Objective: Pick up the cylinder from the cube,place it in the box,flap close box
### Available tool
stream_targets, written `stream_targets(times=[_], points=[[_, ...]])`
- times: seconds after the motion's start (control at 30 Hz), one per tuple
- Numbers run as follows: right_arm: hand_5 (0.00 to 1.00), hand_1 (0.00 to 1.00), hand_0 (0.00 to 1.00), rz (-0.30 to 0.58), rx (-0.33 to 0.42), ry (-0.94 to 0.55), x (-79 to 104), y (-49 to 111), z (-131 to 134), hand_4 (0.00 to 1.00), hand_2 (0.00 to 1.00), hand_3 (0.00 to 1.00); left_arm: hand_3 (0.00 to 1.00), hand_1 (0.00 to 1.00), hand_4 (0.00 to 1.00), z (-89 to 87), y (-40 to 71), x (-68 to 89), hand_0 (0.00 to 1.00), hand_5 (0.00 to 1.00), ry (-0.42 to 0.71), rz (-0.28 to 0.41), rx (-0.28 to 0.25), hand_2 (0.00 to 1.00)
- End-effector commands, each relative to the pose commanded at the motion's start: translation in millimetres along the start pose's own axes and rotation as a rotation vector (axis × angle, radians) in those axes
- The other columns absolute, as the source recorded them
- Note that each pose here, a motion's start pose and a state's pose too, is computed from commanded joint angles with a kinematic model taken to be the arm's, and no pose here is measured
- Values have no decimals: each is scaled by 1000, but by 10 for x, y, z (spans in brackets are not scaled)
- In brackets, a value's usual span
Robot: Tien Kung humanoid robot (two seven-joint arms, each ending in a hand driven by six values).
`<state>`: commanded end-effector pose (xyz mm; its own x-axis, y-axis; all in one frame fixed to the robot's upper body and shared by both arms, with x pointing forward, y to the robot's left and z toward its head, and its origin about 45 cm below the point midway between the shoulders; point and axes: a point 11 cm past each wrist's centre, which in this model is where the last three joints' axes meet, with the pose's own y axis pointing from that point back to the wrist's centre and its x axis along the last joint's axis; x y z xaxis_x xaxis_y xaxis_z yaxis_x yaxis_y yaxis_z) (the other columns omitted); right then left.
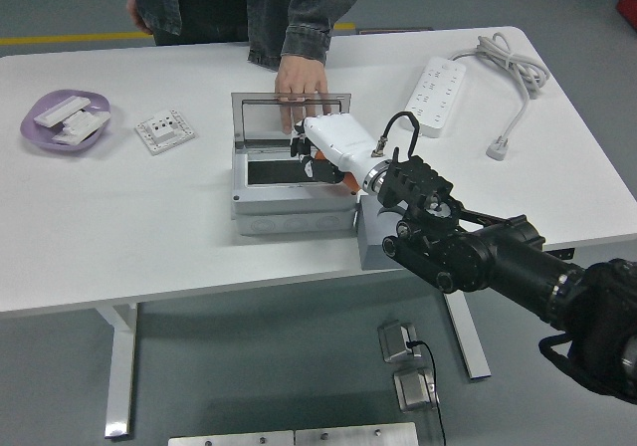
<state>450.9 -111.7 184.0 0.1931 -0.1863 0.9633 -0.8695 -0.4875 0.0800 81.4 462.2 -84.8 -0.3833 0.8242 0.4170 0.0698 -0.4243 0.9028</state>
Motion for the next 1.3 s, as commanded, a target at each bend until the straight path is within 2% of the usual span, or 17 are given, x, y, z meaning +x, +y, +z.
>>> stream_targets(times=[0.1,0.2,0.8,0.83,1.0,1.03,1.2,1.23,1.3], points=[[2,270,144,3,-1,0,15,-6,2,2,469,303,795,727,634,-47,5,20,705,825,4,14,50,711],[2,270,144,6,-2,-1,26,-10,4,2,469,303,795,727,634,-70,9,21,705,825,8,18,72,711],[2,284,172,-19,-22,-12,11,-13,43,2,482,323,817,739,630,1,13,15,711,818,18,21,33,731],[121,517,433,-19,-22,-13,12,-13,44,250,631,672,812,736,635,4,14,13,711,822,18,21,31,723],[121,517,433,-17,-24,-13,18,-14,52,250,631,672,812,736,635,16,14,-3,711,822,17,14,21,723],[177,635,651,-17,-24,-14,19,-14,52,461,684,739,816,737,635,17,14,-4,711,819,17,14,20,726],[177,635,651,-13,-20,-16,35,-20,44,461,684,739,816,737,635,29,15,-14,711,819,14,9,13,726],[216,646,705,-12,-19,-17,37,-21,44,528,707,769,810,736,636,31,15,-16,708,817,14,9,11,721],[216,646,705,-12,-19,-17,38,-21,43,528,707,769,810,736,636,33,14,-18,708,817,13,7,8,721]])
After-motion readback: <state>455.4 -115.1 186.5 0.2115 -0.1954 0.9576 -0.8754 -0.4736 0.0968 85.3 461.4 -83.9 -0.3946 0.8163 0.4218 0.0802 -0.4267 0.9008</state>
